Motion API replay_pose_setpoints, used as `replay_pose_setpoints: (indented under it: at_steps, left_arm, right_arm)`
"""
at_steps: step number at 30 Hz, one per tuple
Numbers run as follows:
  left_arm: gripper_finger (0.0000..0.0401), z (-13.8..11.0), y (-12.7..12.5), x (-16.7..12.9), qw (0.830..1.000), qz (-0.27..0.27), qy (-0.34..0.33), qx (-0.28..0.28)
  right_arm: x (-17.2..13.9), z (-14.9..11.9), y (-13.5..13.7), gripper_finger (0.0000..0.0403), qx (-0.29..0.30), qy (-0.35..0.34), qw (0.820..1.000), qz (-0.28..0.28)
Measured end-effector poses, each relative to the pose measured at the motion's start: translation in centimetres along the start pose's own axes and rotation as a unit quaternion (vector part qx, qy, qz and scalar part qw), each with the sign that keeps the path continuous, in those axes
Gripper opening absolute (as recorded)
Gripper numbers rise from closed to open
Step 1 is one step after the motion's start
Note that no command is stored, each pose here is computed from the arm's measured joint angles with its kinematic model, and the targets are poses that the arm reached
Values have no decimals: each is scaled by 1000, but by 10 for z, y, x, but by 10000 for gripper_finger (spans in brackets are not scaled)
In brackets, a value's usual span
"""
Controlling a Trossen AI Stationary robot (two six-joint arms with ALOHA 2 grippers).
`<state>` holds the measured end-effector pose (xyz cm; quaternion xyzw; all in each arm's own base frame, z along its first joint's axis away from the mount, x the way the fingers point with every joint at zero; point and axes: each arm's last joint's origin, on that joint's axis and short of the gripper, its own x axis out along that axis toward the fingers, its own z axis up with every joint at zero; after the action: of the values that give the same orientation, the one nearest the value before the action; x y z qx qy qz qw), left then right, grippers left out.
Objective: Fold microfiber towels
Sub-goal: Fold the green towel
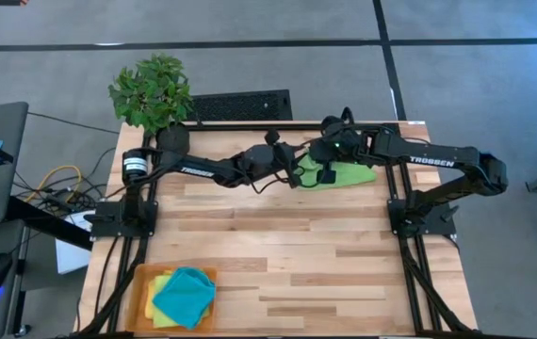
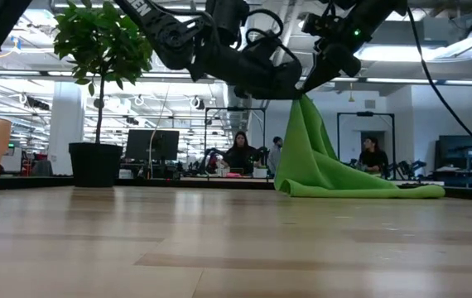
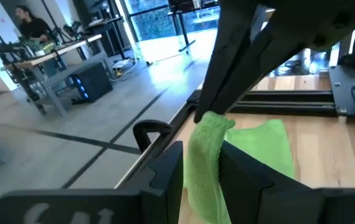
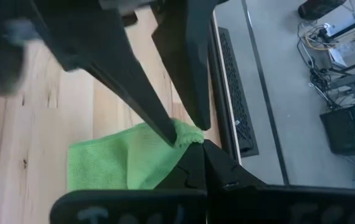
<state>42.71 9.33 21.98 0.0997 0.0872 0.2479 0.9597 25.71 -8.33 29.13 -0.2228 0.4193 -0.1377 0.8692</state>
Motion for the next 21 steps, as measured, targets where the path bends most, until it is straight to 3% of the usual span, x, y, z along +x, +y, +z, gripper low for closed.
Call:
replay_pose_setpoints:
  at_steps: [6, 12, 21]
  left_arm:
    - [80, 0, 4, 1, 1000, -2, -1, -2]
    - [9, -1, 3, 1, 1000, -15, 2, 14]
    - [1, 4, 5, -6, 998, -24, 33, 48]
  right_arm:
    - [0, 0, 0, 2, 0, 0, 1000, 0]
    - [0, 0, 0, 2, 0, 0, 1000, 0]
    - [0, -1, 1, 25, 5, 7, 1000, 6]
